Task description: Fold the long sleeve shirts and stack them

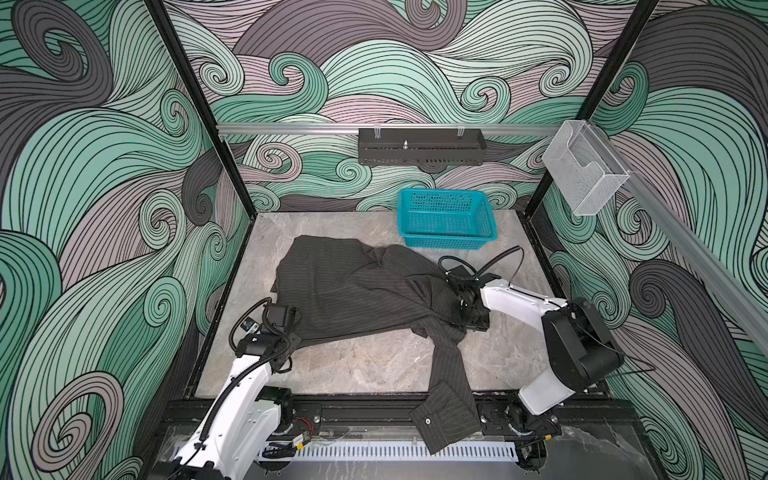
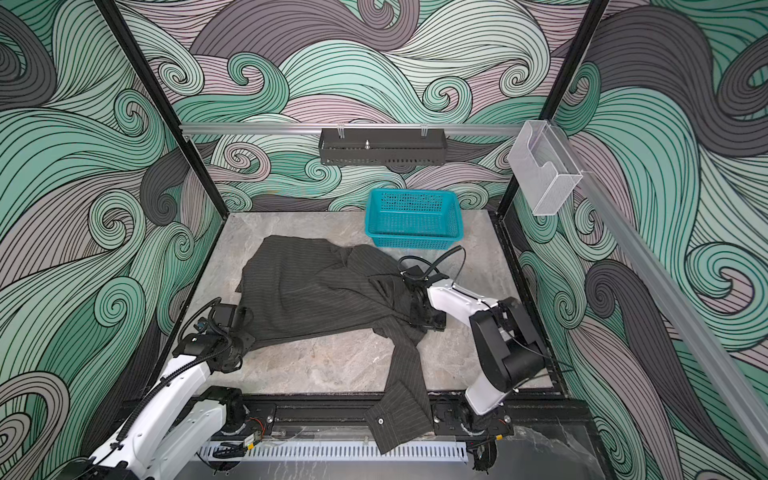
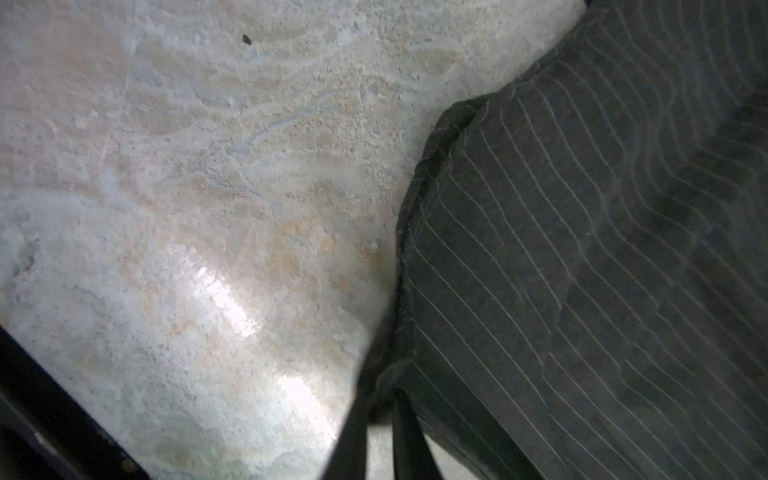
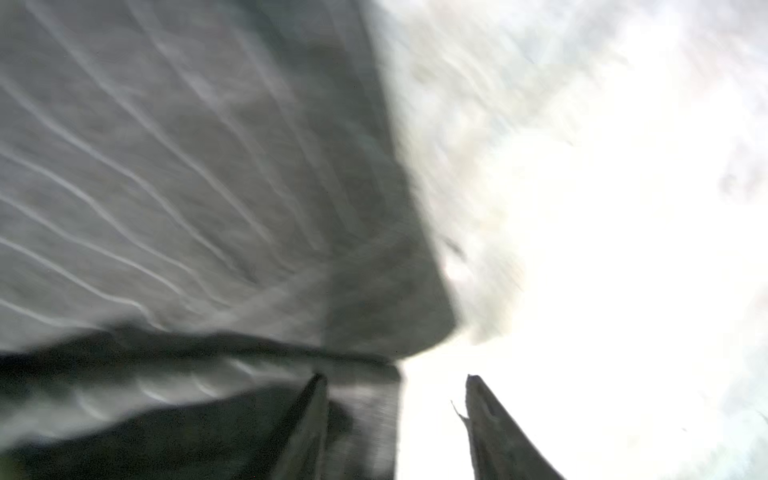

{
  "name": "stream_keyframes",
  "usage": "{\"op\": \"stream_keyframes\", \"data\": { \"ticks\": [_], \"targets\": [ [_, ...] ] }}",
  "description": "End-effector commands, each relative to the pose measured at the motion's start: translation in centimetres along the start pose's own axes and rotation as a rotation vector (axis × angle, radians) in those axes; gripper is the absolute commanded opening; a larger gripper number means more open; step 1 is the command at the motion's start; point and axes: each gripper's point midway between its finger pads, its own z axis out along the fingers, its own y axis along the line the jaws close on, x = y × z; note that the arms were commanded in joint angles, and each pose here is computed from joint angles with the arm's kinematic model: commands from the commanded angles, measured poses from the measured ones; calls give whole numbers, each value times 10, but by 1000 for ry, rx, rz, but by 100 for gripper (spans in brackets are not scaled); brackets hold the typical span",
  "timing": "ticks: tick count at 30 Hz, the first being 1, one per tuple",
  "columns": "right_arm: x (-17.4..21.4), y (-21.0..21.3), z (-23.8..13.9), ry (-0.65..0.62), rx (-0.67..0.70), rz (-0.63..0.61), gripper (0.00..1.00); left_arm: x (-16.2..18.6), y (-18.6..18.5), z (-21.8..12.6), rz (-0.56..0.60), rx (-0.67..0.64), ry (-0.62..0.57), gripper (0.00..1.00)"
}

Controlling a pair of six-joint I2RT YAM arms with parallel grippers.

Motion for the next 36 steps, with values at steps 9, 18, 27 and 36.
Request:
{"op": "stream_keyframes", "data": {
  "ticks": [9,18,27,36],
  "targets": [
    [-36,20,-86,-202,-149,-11,77,-39,-76,-108,68,344,-18,70],
    [-75,102,-47,-190,-197,-118,79,12,-134,9,109,248,323,62],
    [-111,76,-22,-247,10,-150,13,9,-86,46,93,94,335,64],
    [-123,50,-124,-389,40,-313,0,-1,-76,43,104,88,334,63]
  ]
}}
